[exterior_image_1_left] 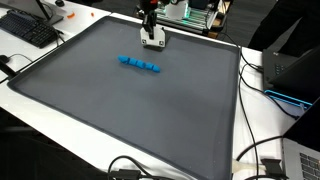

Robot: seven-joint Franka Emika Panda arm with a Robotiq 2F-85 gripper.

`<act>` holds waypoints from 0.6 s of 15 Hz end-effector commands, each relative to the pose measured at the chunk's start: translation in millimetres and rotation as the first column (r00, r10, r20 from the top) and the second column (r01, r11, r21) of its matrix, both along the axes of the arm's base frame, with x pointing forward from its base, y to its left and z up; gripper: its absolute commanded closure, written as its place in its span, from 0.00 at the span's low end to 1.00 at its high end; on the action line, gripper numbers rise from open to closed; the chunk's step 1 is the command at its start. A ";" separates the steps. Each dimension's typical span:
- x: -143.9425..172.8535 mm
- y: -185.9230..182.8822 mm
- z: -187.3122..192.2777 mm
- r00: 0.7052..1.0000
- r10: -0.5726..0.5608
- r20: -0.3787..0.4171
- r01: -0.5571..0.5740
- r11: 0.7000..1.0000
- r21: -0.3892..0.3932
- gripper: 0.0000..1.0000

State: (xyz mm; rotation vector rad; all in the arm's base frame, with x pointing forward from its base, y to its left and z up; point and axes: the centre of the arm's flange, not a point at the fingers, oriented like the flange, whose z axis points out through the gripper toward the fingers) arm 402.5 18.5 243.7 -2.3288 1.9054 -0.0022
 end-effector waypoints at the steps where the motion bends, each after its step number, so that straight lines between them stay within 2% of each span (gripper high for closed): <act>1: -16.8 -2.5 -8.2 1.000 -0.014 0.022 0.014 1.000 0.000 0.99; 6: -14.7 -4.1 -9.6 0.999 -0.023 0.041 0.023 1.000 -0.003 0.99; 9: -15.6 -4.9 -16.0 0.999 -0.035 0.021 0.035 0.999 0.009 0.99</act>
